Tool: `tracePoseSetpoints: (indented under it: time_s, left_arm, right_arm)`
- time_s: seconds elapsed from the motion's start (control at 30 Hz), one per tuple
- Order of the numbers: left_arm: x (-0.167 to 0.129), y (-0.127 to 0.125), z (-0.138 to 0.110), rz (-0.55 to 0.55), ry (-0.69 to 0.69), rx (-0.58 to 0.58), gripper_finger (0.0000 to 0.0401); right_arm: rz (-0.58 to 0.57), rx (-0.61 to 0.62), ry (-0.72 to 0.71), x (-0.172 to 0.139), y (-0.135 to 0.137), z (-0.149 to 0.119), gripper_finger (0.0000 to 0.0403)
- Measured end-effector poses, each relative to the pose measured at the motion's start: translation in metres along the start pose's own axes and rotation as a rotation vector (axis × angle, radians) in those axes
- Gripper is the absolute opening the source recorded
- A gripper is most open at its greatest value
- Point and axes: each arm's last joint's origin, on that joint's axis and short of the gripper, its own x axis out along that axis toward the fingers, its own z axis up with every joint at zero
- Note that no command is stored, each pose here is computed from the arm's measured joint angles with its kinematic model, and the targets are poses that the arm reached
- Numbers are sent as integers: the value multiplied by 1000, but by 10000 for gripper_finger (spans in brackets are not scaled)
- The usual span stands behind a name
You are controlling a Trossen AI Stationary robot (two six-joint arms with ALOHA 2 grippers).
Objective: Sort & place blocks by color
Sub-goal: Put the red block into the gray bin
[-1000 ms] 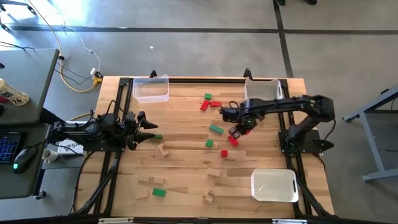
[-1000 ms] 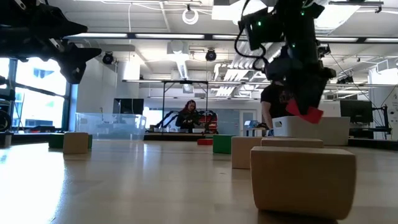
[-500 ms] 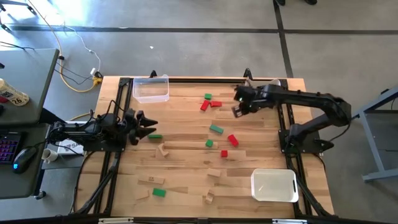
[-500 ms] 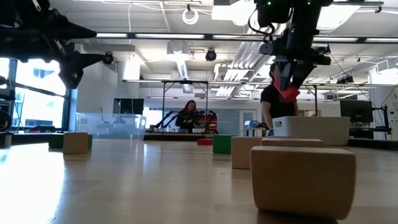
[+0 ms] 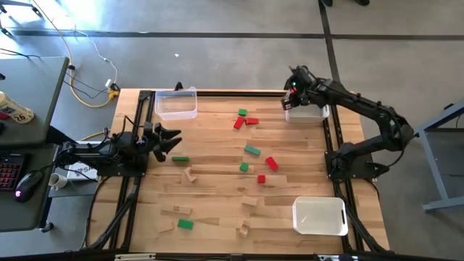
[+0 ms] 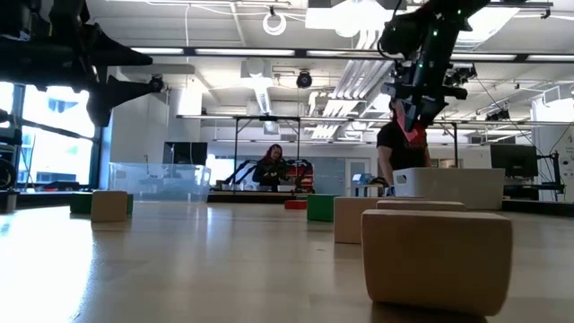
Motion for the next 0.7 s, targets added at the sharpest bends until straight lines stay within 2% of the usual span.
tracePoseSetpoints:
  time_s: [0.2,0.47,0.7]
  left_arm:
    - [0,1,1,29,-17,-1,227]
    - [0,1,1,37,-21,-2,227]
    - [0,1,1,35,-23,-91,227]
  right_arm:
    - [6,-33,117,31,-13,6,107]
    - [5,-28,249,66,-14,5,107]
    - [-13,-35,373,88,-16,-2,107]
